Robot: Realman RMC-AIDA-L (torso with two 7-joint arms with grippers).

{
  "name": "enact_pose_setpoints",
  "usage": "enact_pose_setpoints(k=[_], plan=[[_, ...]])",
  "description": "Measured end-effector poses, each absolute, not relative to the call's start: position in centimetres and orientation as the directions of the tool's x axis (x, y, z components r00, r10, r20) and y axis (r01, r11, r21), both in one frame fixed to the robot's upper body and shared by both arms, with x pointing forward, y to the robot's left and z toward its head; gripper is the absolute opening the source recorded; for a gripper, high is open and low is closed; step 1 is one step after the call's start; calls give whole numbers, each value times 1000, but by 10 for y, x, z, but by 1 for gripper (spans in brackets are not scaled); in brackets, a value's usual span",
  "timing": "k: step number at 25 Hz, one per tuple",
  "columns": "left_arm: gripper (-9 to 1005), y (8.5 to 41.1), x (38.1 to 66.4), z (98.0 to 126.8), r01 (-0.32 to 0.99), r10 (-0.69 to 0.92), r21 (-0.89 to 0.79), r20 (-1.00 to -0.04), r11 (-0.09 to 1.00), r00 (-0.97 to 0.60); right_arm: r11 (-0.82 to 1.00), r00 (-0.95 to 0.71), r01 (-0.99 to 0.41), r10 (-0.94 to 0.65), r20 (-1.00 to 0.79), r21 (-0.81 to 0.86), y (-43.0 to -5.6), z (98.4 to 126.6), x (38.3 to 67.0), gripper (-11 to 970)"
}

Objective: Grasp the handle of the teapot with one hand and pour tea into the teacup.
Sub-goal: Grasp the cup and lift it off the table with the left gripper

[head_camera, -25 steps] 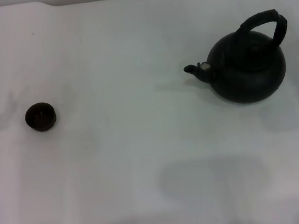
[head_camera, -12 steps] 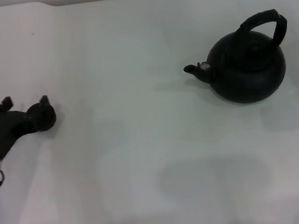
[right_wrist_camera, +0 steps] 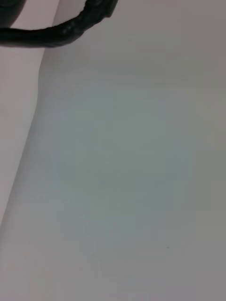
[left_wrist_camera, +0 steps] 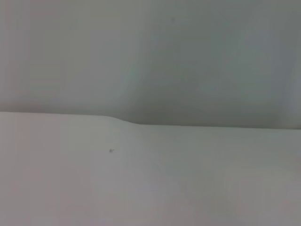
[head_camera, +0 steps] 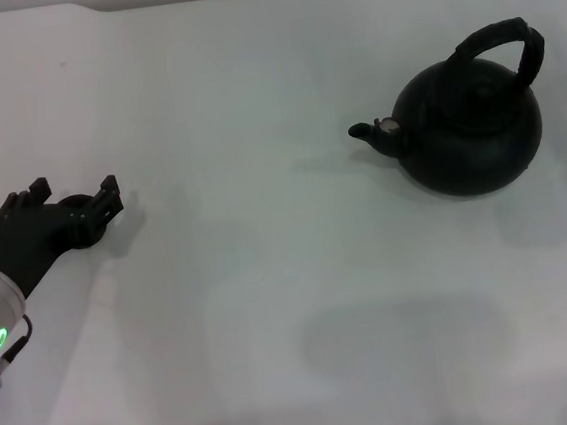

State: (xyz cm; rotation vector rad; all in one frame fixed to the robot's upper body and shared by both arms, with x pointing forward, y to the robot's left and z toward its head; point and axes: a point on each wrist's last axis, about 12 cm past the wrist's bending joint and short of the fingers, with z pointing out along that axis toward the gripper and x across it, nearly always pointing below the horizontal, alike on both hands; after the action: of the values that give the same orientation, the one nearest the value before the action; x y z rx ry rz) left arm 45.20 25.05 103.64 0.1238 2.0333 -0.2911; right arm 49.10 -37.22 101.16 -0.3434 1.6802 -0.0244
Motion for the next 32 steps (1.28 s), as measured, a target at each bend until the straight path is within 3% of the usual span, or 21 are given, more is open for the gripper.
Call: enact_pose_setpoints(k=[32], plan=[[877, 256, 436, 1030, 158, -86, -186, -865, 970, -494, 952, -101, -204, -253, -962, -228, -375, 1010, 486, 860]])
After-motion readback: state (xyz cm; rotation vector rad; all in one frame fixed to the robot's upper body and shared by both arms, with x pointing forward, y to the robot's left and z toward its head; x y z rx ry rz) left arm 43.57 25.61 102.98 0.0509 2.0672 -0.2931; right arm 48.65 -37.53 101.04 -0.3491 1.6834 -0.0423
